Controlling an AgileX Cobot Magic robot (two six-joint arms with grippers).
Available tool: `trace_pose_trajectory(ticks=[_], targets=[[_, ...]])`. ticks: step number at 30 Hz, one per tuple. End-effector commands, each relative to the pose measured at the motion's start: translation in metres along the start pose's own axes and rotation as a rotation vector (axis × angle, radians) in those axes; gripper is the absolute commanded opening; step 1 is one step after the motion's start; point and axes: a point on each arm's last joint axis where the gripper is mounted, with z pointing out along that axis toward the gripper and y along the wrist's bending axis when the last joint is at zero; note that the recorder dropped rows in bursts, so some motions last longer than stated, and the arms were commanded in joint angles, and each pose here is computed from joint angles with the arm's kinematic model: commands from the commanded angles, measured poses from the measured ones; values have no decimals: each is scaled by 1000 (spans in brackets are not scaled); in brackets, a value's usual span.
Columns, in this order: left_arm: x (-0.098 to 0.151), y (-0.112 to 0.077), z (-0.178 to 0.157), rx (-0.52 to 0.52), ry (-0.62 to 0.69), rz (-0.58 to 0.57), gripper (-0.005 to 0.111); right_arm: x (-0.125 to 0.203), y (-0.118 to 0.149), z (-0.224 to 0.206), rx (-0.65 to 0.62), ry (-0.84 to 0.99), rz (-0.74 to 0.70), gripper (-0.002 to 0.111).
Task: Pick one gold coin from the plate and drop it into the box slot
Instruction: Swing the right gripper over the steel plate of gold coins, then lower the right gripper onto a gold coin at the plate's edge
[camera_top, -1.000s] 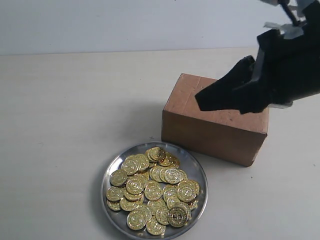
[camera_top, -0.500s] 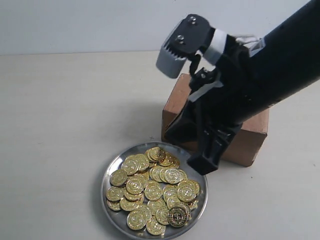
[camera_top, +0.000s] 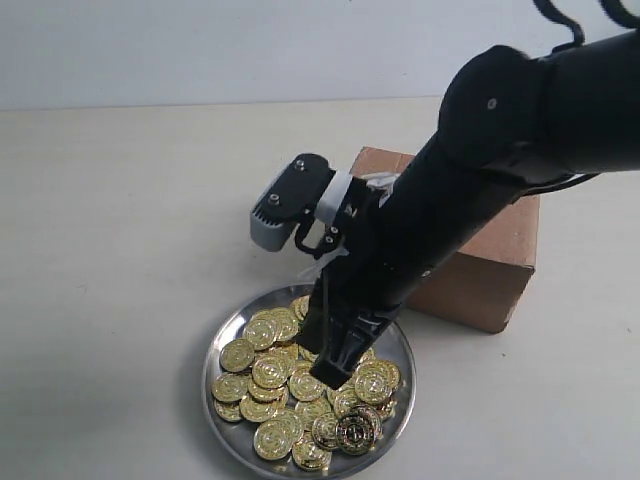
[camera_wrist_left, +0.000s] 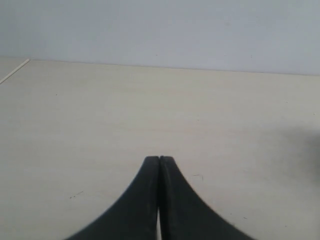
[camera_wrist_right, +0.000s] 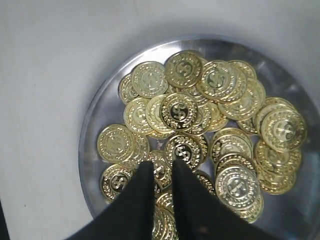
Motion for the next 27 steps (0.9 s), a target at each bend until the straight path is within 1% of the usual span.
trace_pose_trajectory(ticks=[1,5,7,11,13,18,27], targets=[[-1,0,0,6,-5,-13,0,-1,-1,17,-35,14,-77,28],[-1,0,0,6,-5,-13,0,-3,9,30,-51,31,-205,43],[-1,0,0,6,-5,-13,0,-7,13,34,-34,21,-239,49],[-1,0,0,6,-5,-13,0,-16,15,39,27,-12,-280,53],[-1,0,0,6,-5,-13,0,-22,13,41,62,-37,-261,53],[-1,0,0,6,-5,-13,0,-33,4,47,113,-82,-100,53],[-1,0,0,6,-5,-13,0,-31,-5,64,137,-76,-20,50]])
